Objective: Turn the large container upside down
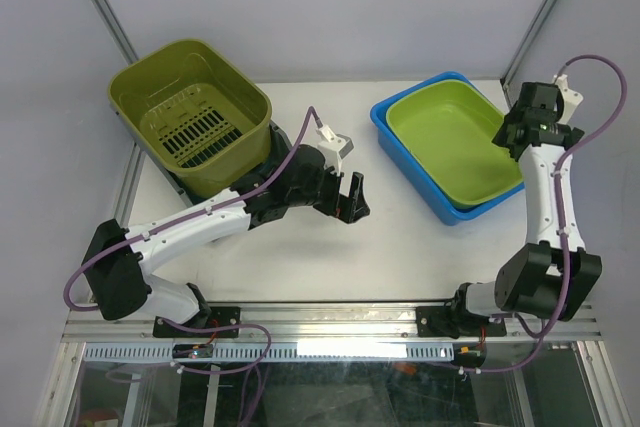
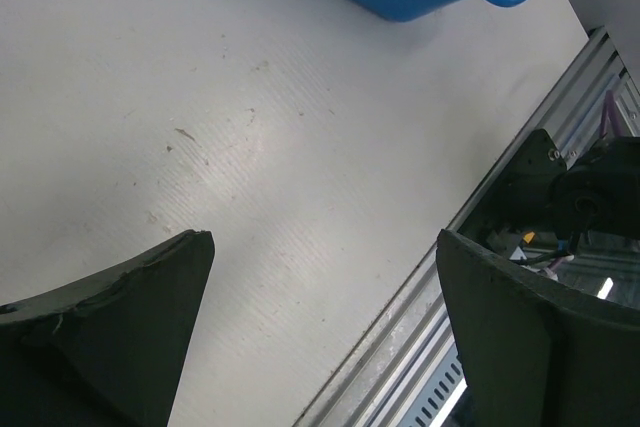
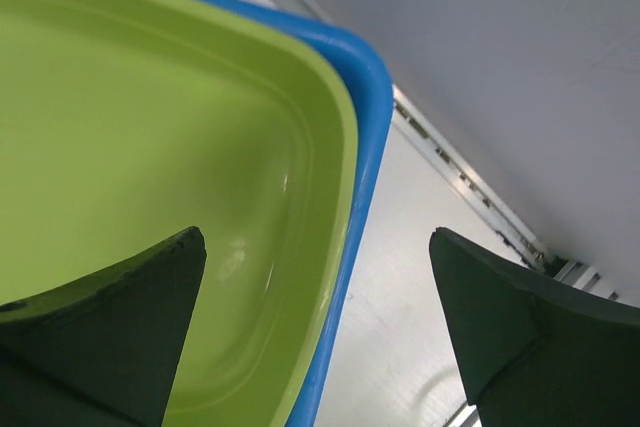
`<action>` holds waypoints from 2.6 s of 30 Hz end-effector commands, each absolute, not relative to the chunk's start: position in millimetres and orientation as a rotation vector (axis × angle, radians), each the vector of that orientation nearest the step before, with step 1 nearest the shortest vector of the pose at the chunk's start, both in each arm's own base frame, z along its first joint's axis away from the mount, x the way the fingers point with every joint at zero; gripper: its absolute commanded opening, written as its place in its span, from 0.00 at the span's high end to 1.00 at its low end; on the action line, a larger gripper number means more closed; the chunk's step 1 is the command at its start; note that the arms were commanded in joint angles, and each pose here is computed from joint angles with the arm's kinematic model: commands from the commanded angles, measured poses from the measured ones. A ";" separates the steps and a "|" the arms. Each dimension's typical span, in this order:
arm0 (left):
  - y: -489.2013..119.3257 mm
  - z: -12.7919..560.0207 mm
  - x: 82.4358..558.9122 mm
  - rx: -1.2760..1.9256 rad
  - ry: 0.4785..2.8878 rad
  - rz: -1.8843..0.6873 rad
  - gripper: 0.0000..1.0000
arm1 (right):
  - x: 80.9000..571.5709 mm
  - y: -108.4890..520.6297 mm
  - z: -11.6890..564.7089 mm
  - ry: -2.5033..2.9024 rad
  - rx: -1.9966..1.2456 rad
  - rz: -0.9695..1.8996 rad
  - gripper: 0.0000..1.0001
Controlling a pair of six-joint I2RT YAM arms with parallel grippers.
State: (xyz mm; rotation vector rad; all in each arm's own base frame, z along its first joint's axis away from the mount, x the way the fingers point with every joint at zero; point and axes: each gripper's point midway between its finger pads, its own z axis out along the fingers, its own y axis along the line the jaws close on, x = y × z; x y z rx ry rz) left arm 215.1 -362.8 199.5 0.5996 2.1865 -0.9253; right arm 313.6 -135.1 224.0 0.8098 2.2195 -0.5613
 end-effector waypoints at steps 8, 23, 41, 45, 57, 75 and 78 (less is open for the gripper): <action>-378.3 233.2 211.9 0.584 2.117 -1.024 0.01 | 377.9 -176.7 217.9 2.210 0.744 -0.523 0.02; -379.0 234.3 209.9 0.584 2.136 -1.028 0.01 | 395.5 -179.0 159.6 2.359 0.750 -0.361 0.01; -377.1 227.9 209.3 0.584 2.148 -1.013 0.01 | 390.6 -139.9 168.4 2.359 0.776 -0.040 0.32; -374.8 226.1 208.4 0.586 2.146 -1.007 0.01 | 385.3 -140.7 164.3 2.363 0.801 -0.034 0.47; -374.2 248.9 210.0 0.575 2.090 -1.028 0.01 | 371.1 -132.1 207.4 2.269 0.791 0.012 1.00; -354.6 391.6 210.2 0.536 1.807 -1.065 0.01 | 308.3 -89.2 360.7 1.921 0.632 0.088 1.00; -349.2 406.7 209.6 0.530 1.773 -1.062 0.01 | 295.3 -83.8 379.7 1.889 0.613 0.083 1.00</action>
